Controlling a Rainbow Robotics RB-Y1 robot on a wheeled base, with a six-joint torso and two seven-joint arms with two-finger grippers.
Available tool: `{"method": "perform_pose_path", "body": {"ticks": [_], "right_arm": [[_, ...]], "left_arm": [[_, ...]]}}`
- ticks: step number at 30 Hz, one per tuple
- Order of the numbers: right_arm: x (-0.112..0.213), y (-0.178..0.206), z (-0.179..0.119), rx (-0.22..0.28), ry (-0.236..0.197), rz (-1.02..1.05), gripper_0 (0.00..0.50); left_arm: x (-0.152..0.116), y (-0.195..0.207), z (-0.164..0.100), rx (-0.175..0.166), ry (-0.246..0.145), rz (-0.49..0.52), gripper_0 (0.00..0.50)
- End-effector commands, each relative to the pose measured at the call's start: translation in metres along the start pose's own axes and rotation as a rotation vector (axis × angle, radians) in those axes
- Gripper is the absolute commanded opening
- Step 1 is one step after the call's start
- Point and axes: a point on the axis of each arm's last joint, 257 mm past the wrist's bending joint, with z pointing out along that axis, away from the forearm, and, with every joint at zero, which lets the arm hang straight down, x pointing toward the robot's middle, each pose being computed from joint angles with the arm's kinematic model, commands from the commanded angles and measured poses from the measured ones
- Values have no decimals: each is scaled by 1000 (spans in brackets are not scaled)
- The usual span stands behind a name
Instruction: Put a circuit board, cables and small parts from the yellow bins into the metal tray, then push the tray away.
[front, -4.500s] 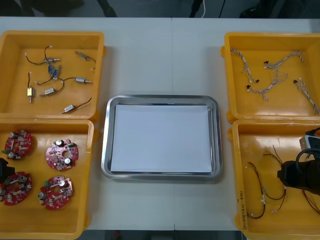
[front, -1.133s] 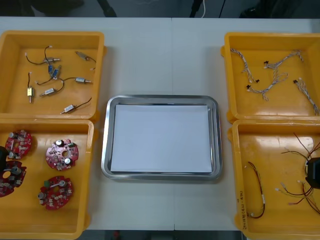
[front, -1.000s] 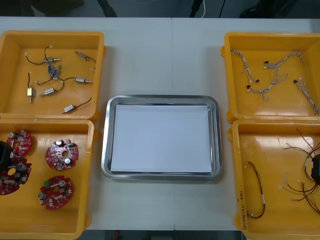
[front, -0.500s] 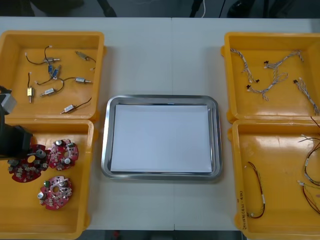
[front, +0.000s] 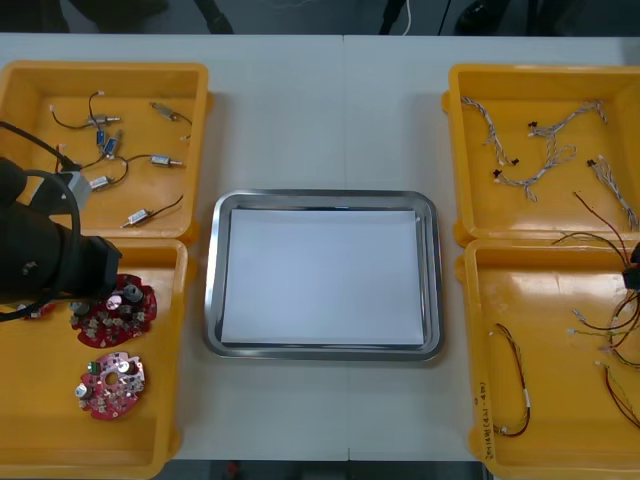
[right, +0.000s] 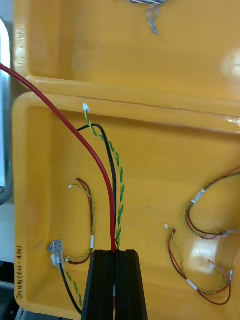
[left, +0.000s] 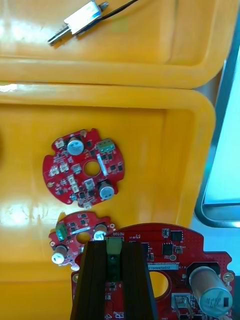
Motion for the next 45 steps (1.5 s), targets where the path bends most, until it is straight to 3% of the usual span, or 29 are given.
{"method": "perform_pose_path", "body": {"ticks": [1, 12, 19, 33, 37, 45], "right_arm": [[-12, 19, -5, 11, 4, -87, 0], [-22, 51, -6, -38, 11, -200, 0], [-29, 62, -6, -16, 24, -287, 0], [-31, 87, 2, -4, 51, -410, 0], [-32, 91, 4, 13, 61, -451, 0], [-31, 93, 5, 27, 74, -477, 0]], "left_arm": [[-22, -18, -11, -12, -79, 41, 0], [-38, -70, -4, 31, -114, 108, 0], [-49, -99, 10, 64, -142, 121, 0], [-62, -144, 38, 53, -158, 134, 0], [-59, -154, 46, 66, -167, 137, 0], [-52, -159, 63, 49, -174, 129, 0]]}}
